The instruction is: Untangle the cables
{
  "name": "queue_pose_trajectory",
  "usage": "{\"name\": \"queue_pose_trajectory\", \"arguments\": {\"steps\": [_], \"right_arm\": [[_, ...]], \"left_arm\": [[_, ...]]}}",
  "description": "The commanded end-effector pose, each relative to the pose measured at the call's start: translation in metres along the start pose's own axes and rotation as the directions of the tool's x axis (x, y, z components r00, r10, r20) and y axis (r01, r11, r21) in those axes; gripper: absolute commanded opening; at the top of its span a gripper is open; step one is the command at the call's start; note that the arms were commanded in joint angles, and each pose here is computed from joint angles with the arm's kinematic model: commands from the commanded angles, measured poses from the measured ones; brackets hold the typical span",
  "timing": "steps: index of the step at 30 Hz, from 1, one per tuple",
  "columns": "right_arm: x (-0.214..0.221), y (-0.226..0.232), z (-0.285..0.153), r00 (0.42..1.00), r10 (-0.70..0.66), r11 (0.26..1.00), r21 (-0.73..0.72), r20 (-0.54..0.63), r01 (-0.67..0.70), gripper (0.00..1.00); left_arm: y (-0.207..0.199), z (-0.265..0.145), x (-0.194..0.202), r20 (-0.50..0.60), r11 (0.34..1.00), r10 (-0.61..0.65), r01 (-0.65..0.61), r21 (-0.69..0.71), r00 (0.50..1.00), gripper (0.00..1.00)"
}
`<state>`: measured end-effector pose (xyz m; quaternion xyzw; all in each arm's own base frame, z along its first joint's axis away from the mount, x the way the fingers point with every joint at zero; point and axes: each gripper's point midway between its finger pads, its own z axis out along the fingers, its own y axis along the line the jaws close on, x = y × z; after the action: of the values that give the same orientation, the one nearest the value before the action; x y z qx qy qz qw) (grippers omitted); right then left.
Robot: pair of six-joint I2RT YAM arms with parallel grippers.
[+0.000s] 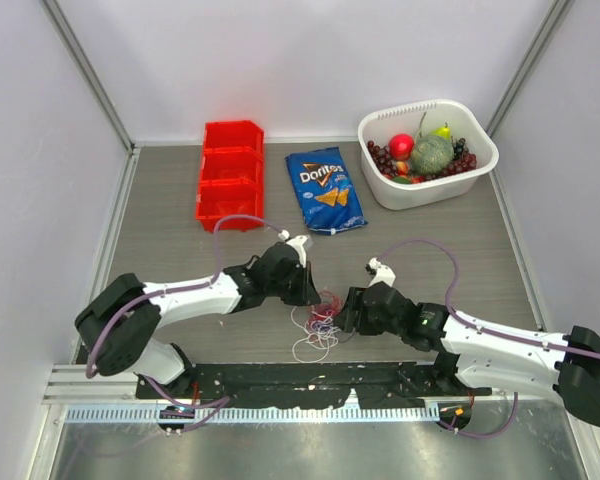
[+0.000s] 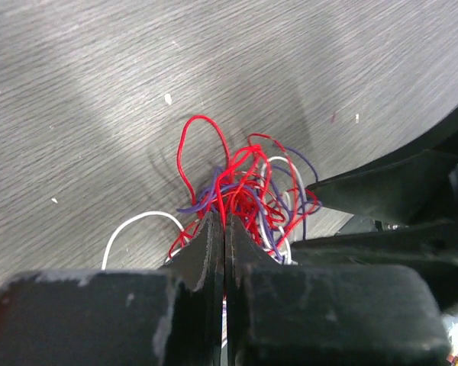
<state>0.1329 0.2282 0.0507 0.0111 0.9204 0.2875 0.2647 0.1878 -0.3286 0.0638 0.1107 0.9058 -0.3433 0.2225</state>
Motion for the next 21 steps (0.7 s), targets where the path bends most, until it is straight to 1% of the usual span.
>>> {"name": "queue_pose_trajectory", "arguments": {"steps": [1, 2, 3, 6, 7, 8, 9, 10, 11, 12, 15, 17, 18, 19, 21], "right_arm": [[-0.014, -0.001, 0.006, 0.996, 0.039, 0.999, 0.02, 0.084, -0.041, 0.43], [-0.016, -0.003, 0.008, 0.995, 0.041, 0.999, 0.032, 0.093, -0.044, 0.36], [-0.02, -0.006, 0.008, 0.992, 0.05, 0.997, 0.046, 0.115, -0.056, 0.26], [-0.026, -0.011, 0.008, 0.987, 0.059, 0.994, 0.08, 0.147, -0.071, 0.17], [-0.03, -0.014, 0.007, 0.984, 0.06, 0.991, 0.105, 0.169, -0.079, 0.15], [-0.033, -0.015, 0.005, 0.981, 0.062, 0.99, 0.115, 0.182, -0.084, 0.1], [-0.036, -0.025, 0.003, 0.977, 0.062, 0.983, 0.157, 0.204, -0.095, 0.08], [-0.042, -0.024, -0.001, 0.972, 0.066, 0.981, 0.161, 0.226, -0.104, 0.05], [-0.045, -0.033, -0.004, 0.967, 0.054, 0.974, 0.201, 0.248, -0.106, 0.04], [-0.054, -0.031, -0.009, 0.958, 0.049, 0.973, 0.204, 0.281, -0.11, 0.03], [-0.066, -0.04, -0.021, 0.951, -0.01, 0.959, 0.272, 0.308, -0.078, 0.02], [-0.076, -0.041, -0.029, 0.947, -0.071, 0.948, 0.317, 0.314, -0.034, 0.04], [-0.085, -0.036, -0.034, 0.942, -0.112, 0.945, 0.327, 0.317, 0.002, 0.07], [-0.085, -0.038, -0.036, 0.944, -0.144, 0.936, 0.351, 0.298, 0.032, 0.09], [-0.092, -0.028, -0.039, 0.942, -0.209, 0.928, 0.359, 0.264, 0.105, 0.16]], "left_arm": [[-0.037, -0.037, -0.043, 0.16, 0.995, 0.047, -0.059, 0.076, 0.986, 0.0], [-0.041, -0.045, -0.048, 0.188, 0.994, 0.051, -0.068, 0.086, 0.981, 0.0], [-0.048, -0.055, -0.054, 0.22, 0.991, 0.057, -0.082, 0.104, 0.974, 0.0], [-0.056, -0.081, -0.07, 0.314, 0.988, 0.058, -0.099, 0.118, 0.948, 0.0], [-0.053, -0.086, -0.07, 0.321, 0.99, 0.059, -0.098, 0.105, 0.945, 0.0], [-0.054, -0.094, -0.074, 0.343, 0.989, 0.063, -0.104, 0.103, 0.937, 0.0], [-0.055, -0.1, -0.077, 0.362, 0.989, 0.067, -0.111, 0.102, 0.93, 0.0], [-0.058, -0.107, -0.078, 0.372, 0.987, 0.073, -0.121, 0.108, 0.926, 0.0], [-0.057, -0.115, -0.085, 0.405, 0.988, 0.074, -0.121, 0.093, 0.911, 0.0], [-0.059, -0.121, -0.087, 0.419, 0.988, 0.078, -0.127, 0.092, 0.905, 0.0], [-0.065, -0.142, -0.098, 0.471, 0.987, 0.067, -0.128, 0.098, 0.879, 0.0], [-0.074, -0.161, -0.106, 0.515, 0.984, 0.046, -0.127, 0.124, 0.856, 0.0], [-0.078, -0.171, -0.11, 0.538, 0.982, 0.034, -0.129, 0.141, 0.842, 0.0], [-0.082, -0.179, -0.114, 0.558, 0.98, 0.02, -0.128, 0.154, 0.829, 0.0], [-0.087, -0.194, -0.123, 0.59, 0.979, -0.002, -0.117, 0.164, 0.808, 0.0]]}}
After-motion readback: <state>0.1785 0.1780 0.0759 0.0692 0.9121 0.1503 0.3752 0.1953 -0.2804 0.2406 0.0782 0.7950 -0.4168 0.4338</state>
